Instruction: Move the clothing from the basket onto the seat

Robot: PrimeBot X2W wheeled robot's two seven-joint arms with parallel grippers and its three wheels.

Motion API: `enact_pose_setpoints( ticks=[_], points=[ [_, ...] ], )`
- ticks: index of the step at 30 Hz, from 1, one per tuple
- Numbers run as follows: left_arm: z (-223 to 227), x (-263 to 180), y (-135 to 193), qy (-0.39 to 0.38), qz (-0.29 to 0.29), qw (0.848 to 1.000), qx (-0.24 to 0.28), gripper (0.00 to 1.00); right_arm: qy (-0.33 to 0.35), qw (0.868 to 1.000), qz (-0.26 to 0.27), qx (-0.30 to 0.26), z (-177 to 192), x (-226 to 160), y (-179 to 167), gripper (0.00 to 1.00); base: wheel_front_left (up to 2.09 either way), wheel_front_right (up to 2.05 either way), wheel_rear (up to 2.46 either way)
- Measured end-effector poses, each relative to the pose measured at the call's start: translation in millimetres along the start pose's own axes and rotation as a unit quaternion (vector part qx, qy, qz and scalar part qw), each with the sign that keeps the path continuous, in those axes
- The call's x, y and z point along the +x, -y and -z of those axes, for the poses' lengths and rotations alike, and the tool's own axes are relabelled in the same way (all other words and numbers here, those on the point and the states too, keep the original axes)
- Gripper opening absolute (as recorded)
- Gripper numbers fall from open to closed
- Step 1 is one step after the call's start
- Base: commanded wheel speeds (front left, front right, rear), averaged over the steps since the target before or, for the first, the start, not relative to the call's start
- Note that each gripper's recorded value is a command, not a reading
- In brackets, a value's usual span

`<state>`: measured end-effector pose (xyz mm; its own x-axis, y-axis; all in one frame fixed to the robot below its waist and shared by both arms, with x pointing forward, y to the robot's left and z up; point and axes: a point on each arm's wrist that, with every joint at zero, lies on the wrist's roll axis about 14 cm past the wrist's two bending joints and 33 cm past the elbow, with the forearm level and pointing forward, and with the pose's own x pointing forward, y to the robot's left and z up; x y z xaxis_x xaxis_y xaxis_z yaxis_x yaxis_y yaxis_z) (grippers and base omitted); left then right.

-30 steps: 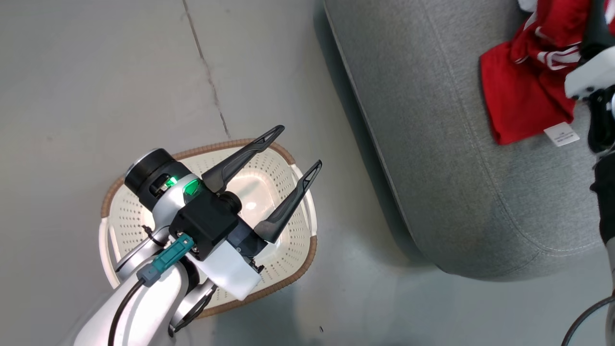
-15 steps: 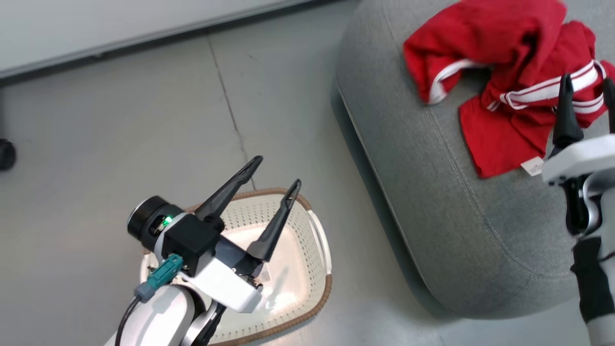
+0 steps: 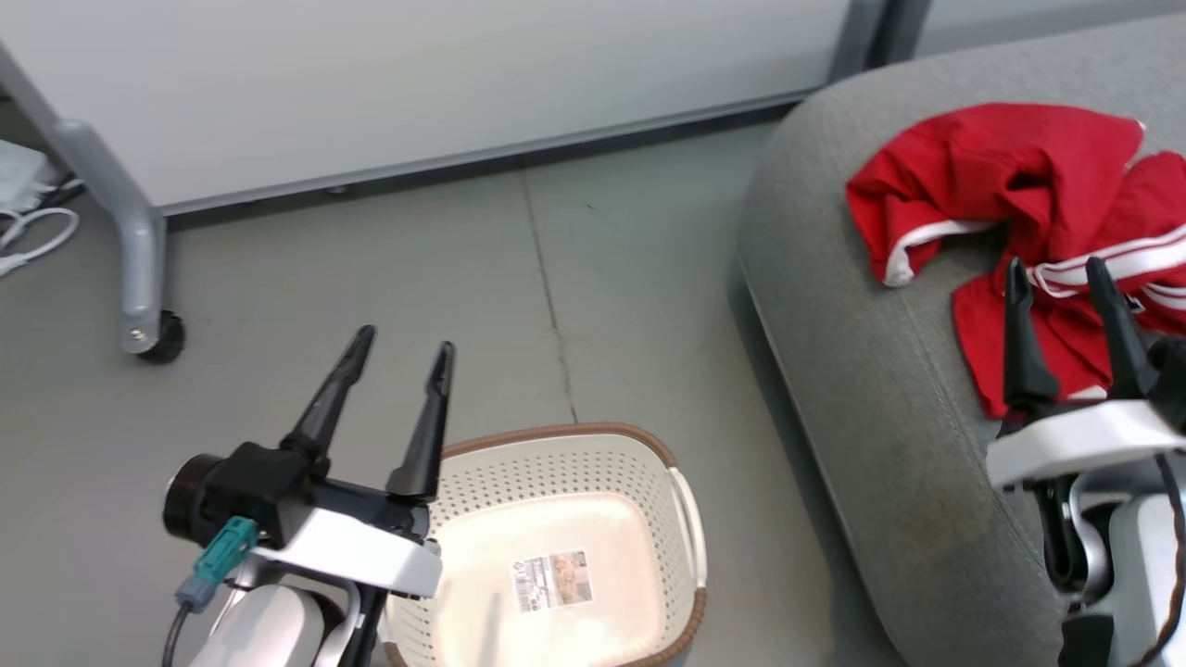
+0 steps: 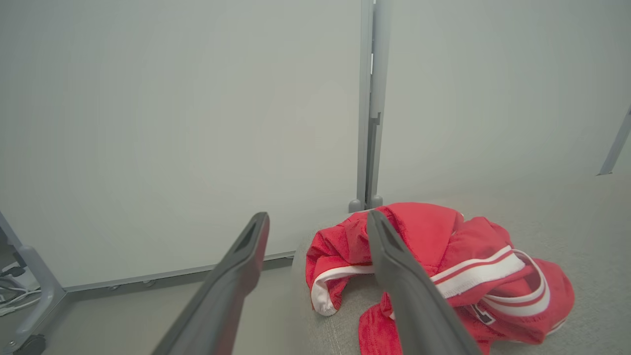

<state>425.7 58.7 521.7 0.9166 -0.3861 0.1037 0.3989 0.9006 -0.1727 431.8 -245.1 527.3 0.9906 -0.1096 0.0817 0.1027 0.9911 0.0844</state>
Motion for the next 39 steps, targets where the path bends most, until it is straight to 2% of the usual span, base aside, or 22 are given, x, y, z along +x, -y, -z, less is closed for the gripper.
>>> enact_pose_setpoints(
  ticks=[7, 14, 27, 39],
  points=[
    [-18.4, -34.5, -51.5, 0.021, -0.107, 0.994, 0.009, 1.00, -0.007, 0.997, -0.073, 0.022, -8.2, -19.5, -53.9, 1.00, 0.00, 0.00, 0.00],
    [-27.4, -74.7, -84.2, 0.030, -0.184, 0.982, 0.013, 1.00, -0.014, 0.993, -0.107, 0.036, -12.1, -37.7, -76.8, 1.00, 0.00, 0.00, 0.00],
    [-22.1, -115.9, -81.2, 0.021, -0.202, 0.979, 0.027, 1.00, -0.038, 0.993, -0.112, 0.025, -10.4, -66.1, -76.1, 1.00, 0.00, 0.00, 0.00],
    [-12.2, -121.6, -75.0, 0.008, -0.197, 0.980, 0.027, 1.00, -0.048, 0.994, -0.100, 0.020, -10.4, -80.0, -65.6, 1.00, 0.00, 0.00, 0.00]
  ],
)
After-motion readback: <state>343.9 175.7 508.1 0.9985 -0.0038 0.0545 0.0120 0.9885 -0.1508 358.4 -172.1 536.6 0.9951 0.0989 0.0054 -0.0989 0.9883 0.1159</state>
